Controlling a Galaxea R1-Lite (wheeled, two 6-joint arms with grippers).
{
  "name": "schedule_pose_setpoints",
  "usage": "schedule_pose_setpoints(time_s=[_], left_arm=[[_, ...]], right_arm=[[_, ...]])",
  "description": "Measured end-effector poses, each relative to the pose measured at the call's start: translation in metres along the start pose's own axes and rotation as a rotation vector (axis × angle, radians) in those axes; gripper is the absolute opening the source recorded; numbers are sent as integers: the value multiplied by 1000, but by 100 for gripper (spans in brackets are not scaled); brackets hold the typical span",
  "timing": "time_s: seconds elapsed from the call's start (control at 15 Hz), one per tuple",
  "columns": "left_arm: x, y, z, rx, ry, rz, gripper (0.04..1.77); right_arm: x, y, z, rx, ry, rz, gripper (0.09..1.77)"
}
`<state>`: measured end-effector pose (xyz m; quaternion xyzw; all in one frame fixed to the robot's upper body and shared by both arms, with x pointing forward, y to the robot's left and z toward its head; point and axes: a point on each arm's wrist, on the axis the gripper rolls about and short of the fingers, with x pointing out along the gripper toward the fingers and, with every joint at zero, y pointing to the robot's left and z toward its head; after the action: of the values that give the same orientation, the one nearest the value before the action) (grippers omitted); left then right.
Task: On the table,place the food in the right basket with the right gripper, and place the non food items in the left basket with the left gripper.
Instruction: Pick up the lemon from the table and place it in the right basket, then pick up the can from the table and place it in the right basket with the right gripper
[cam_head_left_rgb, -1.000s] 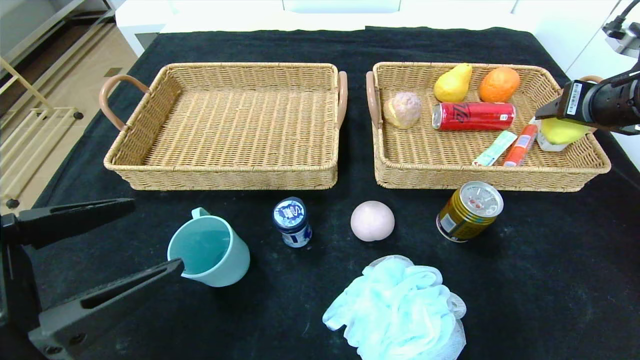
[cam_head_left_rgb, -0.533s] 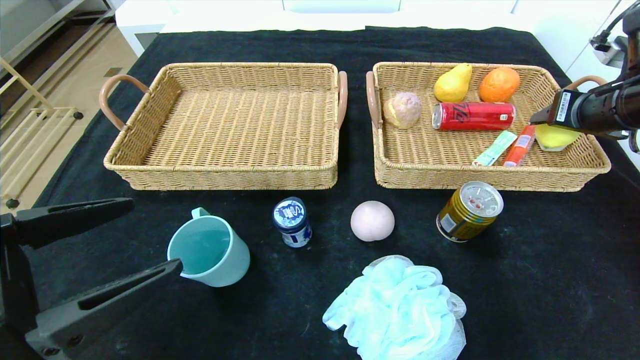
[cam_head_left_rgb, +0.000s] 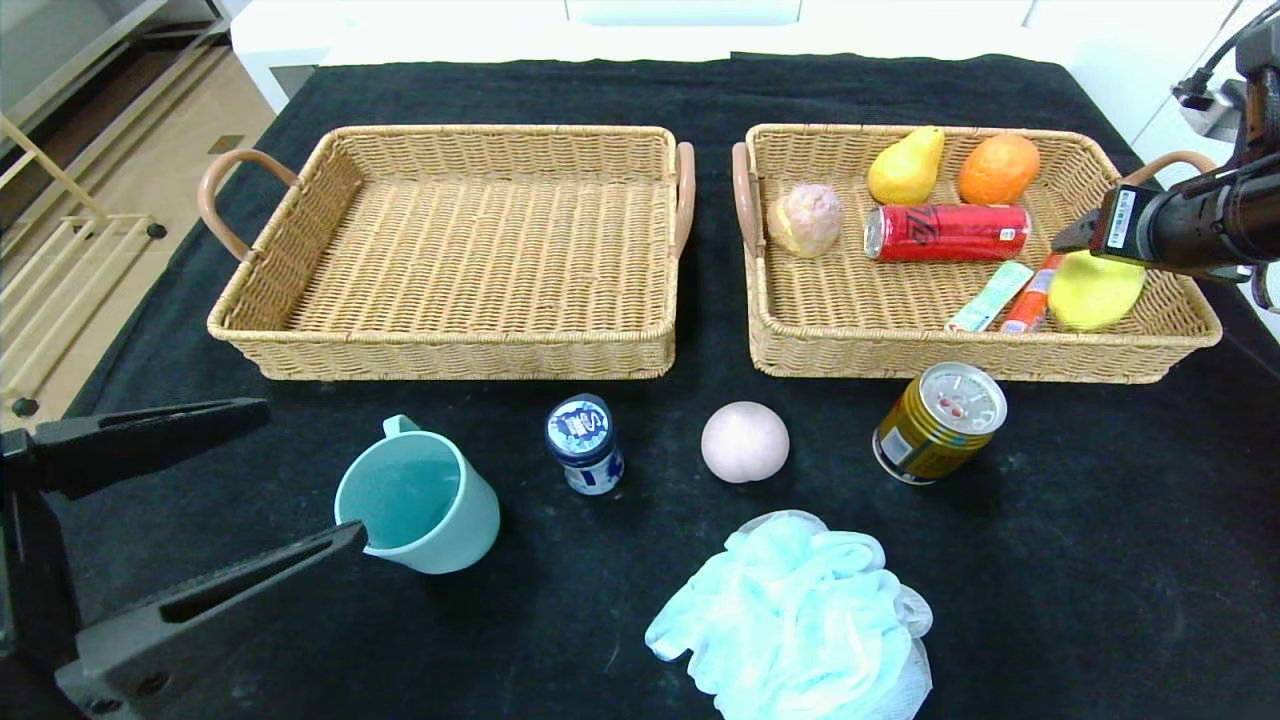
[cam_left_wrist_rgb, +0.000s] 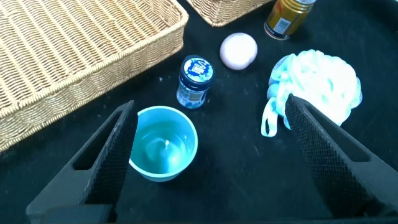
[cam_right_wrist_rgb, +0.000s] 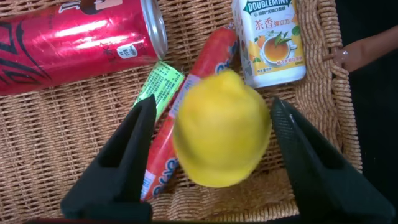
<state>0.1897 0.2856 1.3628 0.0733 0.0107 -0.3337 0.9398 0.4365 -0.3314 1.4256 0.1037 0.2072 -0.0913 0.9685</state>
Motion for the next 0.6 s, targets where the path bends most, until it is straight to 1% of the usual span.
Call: schedule_pose_setpoints(time_s=[0.27,0.6], left_arm=[[0,0,0,-1,-1,0,172],[0,0,-1,-1,2,-1,172]], right_arm=[[-1,3,-1,-4,4,5,150],[-9,4,0,-5,1,12,160]])
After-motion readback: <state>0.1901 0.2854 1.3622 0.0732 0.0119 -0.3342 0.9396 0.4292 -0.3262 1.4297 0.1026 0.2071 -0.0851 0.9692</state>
